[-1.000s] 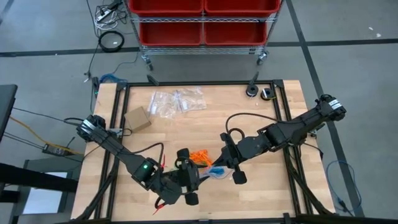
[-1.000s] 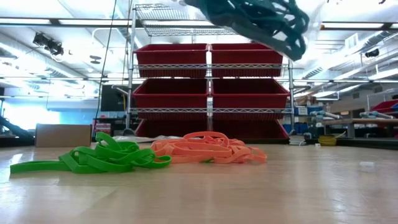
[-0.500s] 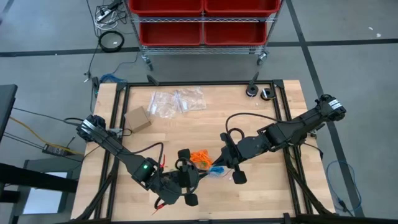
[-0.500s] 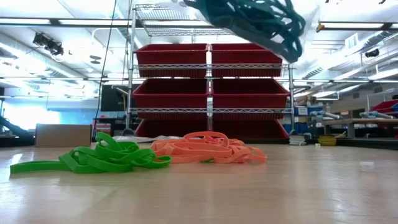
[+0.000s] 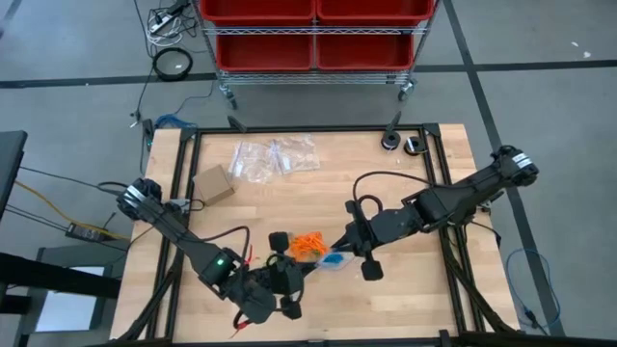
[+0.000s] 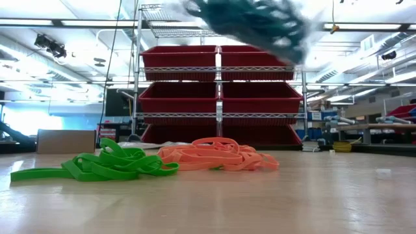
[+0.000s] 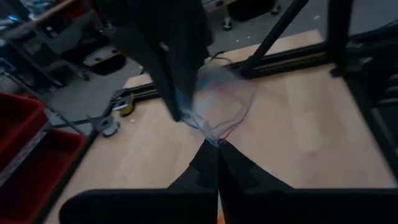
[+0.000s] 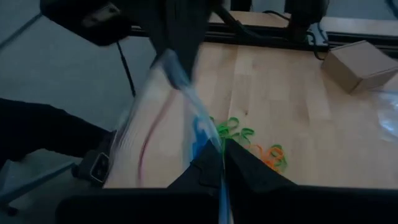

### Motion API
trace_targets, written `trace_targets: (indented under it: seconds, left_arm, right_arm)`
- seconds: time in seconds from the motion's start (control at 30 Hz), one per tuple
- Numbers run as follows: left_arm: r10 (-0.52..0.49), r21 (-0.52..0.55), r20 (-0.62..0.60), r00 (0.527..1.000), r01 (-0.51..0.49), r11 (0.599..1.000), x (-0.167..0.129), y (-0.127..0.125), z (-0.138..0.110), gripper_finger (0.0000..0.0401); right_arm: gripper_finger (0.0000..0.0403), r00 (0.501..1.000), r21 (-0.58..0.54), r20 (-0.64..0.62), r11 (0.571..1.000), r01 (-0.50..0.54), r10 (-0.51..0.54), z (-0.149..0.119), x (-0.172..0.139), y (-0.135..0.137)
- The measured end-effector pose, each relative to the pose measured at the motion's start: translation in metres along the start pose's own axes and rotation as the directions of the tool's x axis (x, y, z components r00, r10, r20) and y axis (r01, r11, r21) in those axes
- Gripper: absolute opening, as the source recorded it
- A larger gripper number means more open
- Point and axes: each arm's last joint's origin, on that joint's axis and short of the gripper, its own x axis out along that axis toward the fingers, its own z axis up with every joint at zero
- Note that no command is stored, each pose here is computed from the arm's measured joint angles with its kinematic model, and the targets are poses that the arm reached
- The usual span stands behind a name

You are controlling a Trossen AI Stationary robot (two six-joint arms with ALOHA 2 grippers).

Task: Sort rubber bands
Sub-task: Close the transparent zip bag

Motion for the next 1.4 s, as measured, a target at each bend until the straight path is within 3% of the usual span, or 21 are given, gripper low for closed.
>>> trace_targets:
  seconds: [0.27, 0.57, 0.77, 1.07, 1.23, 1.4]
  left_arm:
    - [-0.078, -0.015, -0.049, 0.996, 0.077, 0.997, -0.002, 0.0, -0.004, 0.0001]
    - [-0.158, -0.063, -0.065, 0.985, 0.154, 0.986, 0.013, 0.009, -0.002, 0.0]
    - [-0.214, -0.081, -0.088, 0.973, 0.207, 0.975, 0.018, 0.012, -0.003, 0.0]
    - [-0.211, -0.077, -0.081, 0.974, 0.205, 0.976, 0.021, 0.015, -0.002, 0.0]
    - [-0.18, -0.052, -0.098, 0.979, 0.176, 0.983, 0.021, 0.016, -0.004, 0.0]
    - [-0.08, 0.0, -0.123, 0.989, 0.081, 0.997, 0.007, 0.011, -0.01, 0.0]
  right_arm:
    - [0.0113, 0.998, -0.013, 0.042, 0.998, -0.053, 0.054, 0.005, -0.01, 0.002]
    - [0.0188, 0.989, -0.051, 0.022, 0.988, -0.143, 0.144, -0.002, 0.028, 0.02]
    - [0.0199, 0.995, -0.065, 0.057, 0.995, -0.077, 0.081, 0.0, 0.028, 0.018]
    - [0.0192, 0.992, -0.066, 0.081, 0.993, -0.095, 0.1, 0.003, 0.029, 0.016]
    - [0.0192, 0.998, -0.066, 0.048, 0.997, -0.037, 0.041, 0.001, 0.022, 0.013]
    - [0.0192, 0.999, -0.018, -0.042, 0.999, 0.028, -0.028, -0.005, -0.003, 0.004]
